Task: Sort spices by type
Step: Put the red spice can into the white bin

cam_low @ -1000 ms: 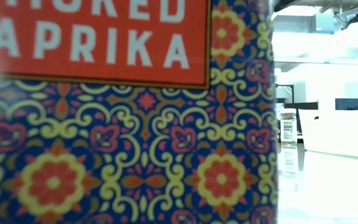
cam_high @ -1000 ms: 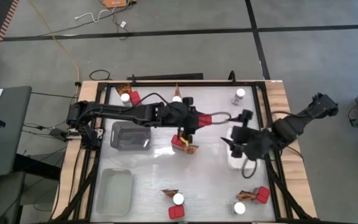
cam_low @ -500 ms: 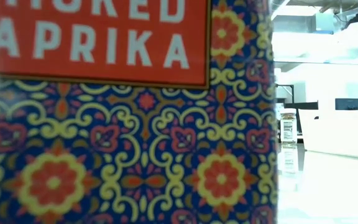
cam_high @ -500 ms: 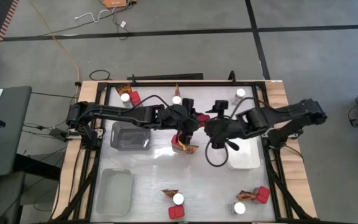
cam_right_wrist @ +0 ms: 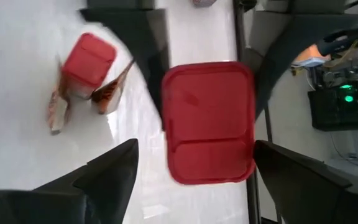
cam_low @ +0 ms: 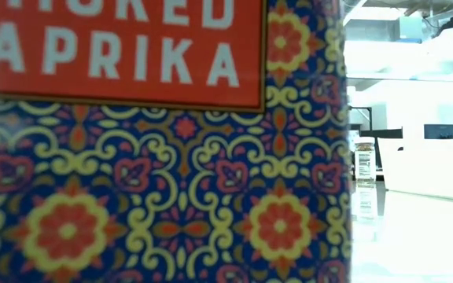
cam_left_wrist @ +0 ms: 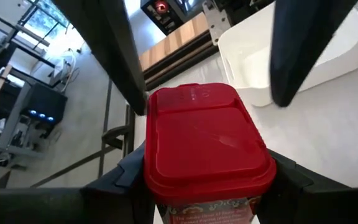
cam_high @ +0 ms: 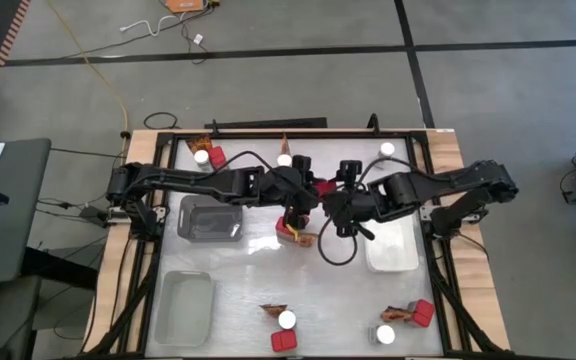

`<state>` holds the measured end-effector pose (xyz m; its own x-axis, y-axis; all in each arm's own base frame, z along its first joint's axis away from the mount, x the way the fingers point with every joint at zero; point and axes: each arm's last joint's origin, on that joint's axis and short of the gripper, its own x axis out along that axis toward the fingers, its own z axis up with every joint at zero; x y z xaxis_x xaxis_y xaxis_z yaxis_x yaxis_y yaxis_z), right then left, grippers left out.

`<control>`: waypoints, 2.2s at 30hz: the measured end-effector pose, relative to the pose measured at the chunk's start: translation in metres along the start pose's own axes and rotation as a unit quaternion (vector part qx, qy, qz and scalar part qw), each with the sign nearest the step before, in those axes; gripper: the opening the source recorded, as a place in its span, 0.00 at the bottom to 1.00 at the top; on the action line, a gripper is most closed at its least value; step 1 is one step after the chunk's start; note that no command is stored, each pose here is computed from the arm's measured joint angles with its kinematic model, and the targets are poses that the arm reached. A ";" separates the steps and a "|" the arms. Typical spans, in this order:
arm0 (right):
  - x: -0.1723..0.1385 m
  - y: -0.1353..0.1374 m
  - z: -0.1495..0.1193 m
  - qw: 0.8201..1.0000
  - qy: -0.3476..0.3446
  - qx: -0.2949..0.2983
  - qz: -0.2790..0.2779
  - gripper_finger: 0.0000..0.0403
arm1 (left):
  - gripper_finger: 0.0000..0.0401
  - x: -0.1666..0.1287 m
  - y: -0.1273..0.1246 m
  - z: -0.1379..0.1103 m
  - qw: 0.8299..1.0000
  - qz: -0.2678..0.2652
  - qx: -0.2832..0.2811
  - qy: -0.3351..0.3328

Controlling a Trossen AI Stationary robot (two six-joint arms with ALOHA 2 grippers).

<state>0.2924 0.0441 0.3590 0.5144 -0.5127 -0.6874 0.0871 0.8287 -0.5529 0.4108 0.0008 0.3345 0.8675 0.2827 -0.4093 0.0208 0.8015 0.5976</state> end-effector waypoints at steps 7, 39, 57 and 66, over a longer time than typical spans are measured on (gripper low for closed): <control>-0.001 -0.002 -0.001 1.000 -0.001 0.002 -0.002 0.84 | 0.48 0.000 -0.002 0.000 1.000 -0.007 -0.006 0.002; 0.002 0.000 -0.003 0.999 0.012 -0.029 0.038 0.60 | 0.53 -0.001 -0.006 0.006 0.999 -0.017 -0.044 -0.023; -0.007 0.002 -0.021 0.996 0.082 -0.015 0.041 0.60 | 0.68 -0.002 -0.006 0.007 0.997 -0.017 -0.067 -0.026; -0.054 0.003 -0.051 0.992 0.100 0.053 0.048 0.60 | 0.68 0.000 -0.008 0.005 0.992 -0.013 -0.121 -0.013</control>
<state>0.2216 0.0628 0.3711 0.3463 -0.4554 -0.8201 0.1407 0.8896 -0.4346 0.4134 -0.0081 0.3331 0.8807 0.2484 -0.4034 -0.0732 0.9127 0.4021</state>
